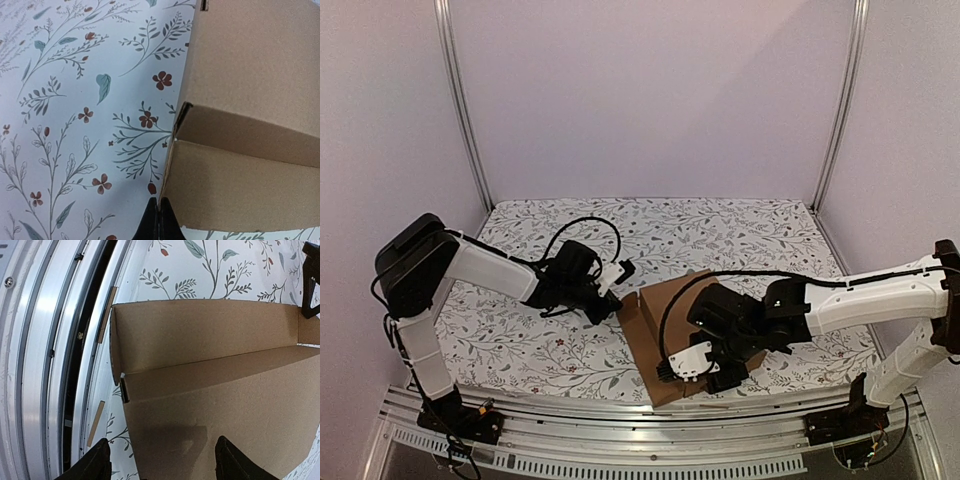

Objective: Fold the paper box

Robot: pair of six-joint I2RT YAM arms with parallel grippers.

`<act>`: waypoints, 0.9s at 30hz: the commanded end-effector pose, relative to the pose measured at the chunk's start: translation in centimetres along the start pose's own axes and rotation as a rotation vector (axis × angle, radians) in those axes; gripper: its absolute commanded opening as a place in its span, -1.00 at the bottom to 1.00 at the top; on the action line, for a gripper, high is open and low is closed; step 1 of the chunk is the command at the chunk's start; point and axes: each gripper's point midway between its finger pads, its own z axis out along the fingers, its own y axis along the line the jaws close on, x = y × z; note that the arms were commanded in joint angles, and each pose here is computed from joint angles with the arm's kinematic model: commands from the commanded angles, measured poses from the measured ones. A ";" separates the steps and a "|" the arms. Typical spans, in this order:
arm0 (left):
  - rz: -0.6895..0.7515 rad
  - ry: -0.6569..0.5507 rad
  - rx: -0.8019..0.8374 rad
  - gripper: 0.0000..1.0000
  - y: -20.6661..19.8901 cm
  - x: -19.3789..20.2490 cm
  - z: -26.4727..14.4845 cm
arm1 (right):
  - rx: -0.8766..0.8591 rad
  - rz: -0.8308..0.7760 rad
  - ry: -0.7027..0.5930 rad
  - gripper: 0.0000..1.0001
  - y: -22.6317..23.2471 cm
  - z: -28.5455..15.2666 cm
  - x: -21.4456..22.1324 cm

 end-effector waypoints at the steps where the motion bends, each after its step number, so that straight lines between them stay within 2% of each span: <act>1: -0.038 0.013 0.005 -1.00 0.1 0.6 -0.6 | 0.042 0.021 -0.008 0.41 -1.0 0.0 -0.9; 12: -0.185 0.145 -0.025 -1.00 -1.0 3.8 -2.7 | 0.032 -0.010 -0.014 0.46 0.2 0.1 -1.1; 22: -0.214 0.212 -0.037 -1.00 -2.1 4.3 -3.6 | 0.050 -0.057 0.002 0.45 1.1 1.0 -2.0; 27: -0.204 0.219 -0.046 -1.00 -2.1 4.3 -3.7 | 0.083 -0.048 0.024 0.34 0.5 1.4 -1.7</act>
